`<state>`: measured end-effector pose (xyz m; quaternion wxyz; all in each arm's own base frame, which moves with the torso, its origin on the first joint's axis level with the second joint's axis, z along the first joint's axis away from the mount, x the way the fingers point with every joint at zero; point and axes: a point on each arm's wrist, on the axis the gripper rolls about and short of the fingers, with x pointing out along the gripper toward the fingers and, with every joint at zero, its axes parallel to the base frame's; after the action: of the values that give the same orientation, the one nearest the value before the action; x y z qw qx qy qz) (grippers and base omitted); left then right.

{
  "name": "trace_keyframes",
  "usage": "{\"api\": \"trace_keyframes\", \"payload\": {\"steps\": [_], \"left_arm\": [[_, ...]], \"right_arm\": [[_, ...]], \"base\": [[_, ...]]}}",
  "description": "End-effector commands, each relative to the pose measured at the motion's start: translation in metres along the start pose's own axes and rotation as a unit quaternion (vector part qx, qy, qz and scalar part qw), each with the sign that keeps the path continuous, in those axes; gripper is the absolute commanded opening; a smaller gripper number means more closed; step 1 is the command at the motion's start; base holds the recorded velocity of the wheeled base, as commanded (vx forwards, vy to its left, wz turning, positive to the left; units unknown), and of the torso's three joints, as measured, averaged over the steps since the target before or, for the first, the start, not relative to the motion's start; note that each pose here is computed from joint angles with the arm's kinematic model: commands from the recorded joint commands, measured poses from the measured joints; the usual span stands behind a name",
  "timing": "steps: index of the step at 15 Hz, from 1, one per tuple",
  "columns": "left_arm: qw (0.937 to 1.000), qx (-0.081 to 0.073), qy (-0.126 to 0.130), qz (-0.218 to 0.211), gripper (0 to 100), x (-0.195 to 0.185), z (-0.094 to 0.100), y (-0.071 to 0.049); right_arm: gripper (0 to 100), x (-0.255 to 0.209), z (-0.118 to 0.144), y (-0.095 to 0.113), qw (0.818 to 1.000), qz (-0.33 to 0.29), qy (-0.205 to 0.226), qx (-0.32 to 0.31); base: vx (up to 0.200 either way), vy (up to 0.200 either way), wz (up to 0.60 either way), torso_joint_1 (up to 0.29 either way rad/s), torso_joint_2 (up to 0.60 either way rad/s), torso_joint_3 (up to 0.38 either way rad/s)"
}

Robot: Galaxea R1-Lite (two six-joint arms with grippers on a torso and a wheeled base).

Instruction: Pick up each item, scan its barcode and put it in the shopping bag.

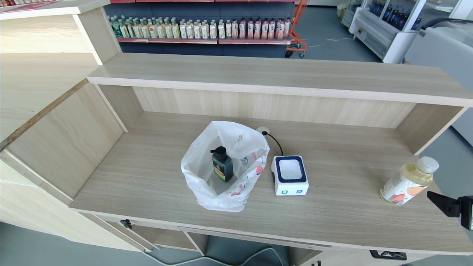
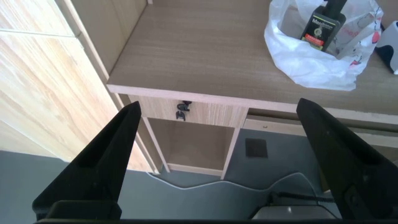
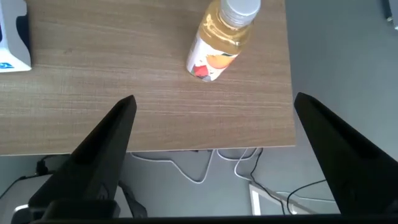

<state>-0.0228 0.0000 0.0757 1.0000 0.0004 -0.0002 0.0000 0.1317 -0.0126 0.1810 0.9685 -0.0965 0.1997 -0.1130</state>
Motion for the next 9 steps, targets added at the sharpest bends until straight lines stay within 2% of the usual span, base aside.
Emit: {"api": "trace_keyframes", "payload": {"steps": [1, 5, 9], "left_arm": [[1.0, 0.0, -0.001, 0.0, 100, 0.0, 0.0, 0.0], [1.0, 0.0, 0.0, 0.0, 100, 0.0, 0.0, 0.0], [1.0, 0.0, 0.0, 0.0, 100, 0.0, 0.0, 0.0]], "right_arm": [[100, -0.004, -0.001, -0.001, 1.0, -0.003, -0.006, 0.002], [100, -0.005, -0.003, -0.001, 1.0, -0.003, -0.005, 0.001], [100, -0.009, -0.011, -0.001, 1.0, -0.004, -0.001, 0.0]], "base": [[0.0, 0.0, 0.0, 0.0, 0.0, 0.0], [0.0, 0.0, 0.0, 0.0, 0.0, 0.0], [0.0, -0.2, 0.0, -0.001, 0.0, 0.001]]}}
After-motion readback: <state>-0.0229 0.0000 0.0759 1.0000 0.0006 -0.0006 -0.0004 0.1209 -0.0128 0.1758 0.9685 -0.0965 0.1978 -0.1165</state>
